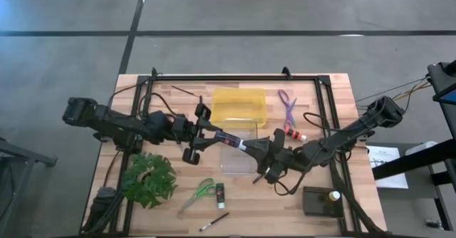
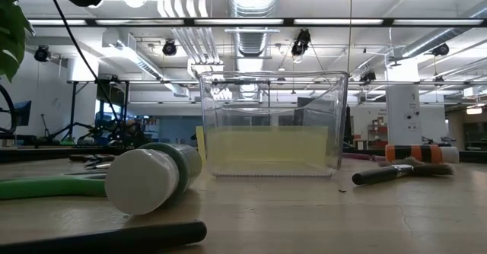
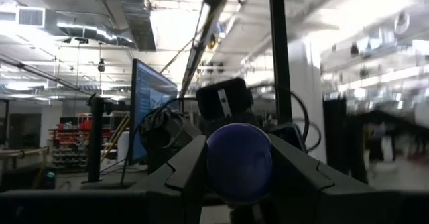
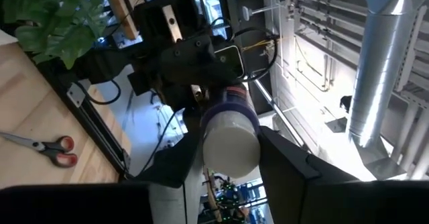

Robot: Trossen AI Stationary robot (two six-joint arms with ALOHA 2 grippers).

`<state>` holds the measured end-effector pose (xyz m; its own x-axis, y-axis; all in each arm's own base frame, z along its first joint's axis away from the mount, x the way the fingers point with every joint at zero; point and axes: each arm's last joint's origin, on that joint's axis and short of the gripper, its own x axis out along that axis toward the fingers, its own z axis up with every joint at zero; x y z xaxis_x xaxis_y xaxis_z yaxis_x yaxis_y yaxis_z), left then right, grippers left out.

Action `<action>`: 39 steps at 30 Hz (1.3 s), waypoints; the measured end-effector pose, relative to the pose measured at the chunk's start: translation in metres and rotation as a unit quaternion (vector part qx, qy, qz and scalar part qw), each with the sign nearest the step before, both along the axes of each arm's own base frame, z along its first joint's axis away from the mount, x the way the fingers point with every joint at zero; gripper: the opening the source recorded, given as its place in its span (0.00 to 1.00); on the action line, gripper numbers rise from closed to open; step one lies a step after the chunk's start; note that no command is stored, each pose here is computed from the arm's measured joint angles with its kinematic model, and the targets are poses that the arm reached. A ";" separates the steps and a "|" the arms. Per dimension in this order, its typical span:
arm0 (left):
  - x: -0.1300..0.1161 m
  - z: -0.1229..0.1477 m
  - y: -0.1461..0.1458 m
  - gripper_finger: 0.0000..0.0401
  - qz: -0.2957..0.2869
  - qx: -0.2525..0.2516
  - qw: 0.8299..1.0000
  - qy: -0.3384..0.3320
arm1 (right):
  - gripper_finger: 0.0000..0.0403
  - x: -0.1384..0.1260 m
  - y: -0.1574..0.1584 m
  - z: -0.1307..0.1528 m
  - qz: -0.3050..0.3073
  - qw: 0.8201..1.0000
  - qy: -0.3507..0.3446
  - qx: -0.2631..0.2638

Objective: Pick & Place Paint Supplies
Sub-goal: Put the blue paint bottle into the black bin

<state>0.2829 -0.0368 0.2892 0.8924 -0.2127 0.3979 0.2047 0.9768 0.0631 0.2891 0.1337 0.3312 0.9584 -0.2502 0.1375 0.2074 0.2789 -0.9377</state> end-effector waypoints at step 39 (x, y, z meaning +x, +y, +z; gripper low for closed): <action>-0.046 0.003 0.016 0.75 0.190 0.121 0.948 0.226 | 0.27 -0.045 0.008 0.050 -0.188 0.916 0.141 0.326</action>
<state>0.2365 -0.0205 0.2918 0.9906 0.1213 -0.0638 -0.0984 0.9536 0.2845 0.2436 0.1416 0.3813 0.7621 -0.5103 -0.3985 0.1782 0.7570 -0.6286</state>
